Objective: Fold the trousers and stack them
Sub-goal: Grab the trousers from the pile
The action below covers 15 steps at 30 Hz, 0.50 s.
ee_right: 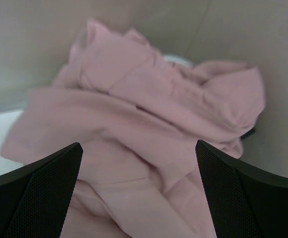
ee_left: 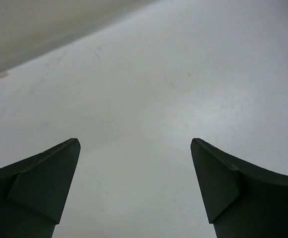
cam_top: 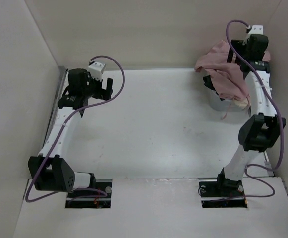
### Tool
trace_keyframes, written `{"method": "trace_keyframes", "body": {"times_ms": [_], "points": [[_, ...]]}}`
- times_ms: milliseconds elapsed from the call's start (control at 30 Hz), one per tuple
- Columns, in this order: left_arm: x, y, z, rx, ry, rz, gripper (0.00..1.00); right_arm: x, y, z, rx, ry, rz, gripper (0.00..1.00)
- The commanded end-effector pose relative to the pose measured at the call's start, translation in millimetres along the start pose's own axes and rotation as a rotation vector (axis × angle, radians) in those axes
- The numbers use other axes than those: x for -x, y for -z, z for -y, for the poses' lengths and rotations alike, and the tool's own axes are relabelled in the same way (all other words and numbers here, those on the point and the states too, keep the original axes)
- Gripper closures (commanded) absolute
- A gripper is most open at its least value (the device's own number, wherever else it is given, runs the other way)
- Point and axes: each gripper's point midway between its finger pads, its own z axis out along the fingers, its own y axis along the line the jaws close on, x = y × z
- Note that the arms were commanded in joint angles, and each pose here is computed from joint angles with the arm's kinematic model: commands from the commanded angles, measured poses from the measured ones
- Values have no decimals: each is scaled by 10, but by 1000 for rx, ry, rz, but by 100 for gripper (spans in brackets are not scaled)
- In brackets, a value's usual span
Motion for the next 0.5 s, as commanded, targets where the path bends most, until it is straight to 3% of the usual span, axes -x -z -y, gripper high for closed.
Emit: {"method": "trace_keyframes", "body": {"times_ms": [0,67,167,267,300,333,467], "points": [[-219,28,183,-85,37,-100,0,-271,16,-20,-33,-24,-142,0],[-237,-2,154,-63,26,-106,0,-341,-67,45,-83,-29,-155,4],[-245,-8,94,-30,19,-99,0,-432,-181,148,-118,-31,-177,25],[-275,-4,75,-20,13,-100,0,-538,-241,121,-87,-36,-217,29],[-284,-4,68,-16,13,-103,0,-552,-250,114,-85,-39,-225,37],[-293,-5,58,-10,11,-105,0,-563,-253,111,-87,-47,-229,56],[-299,-2,28,4,11,-103,0,-380,-169,212,-130,-101,-183,100]]}}
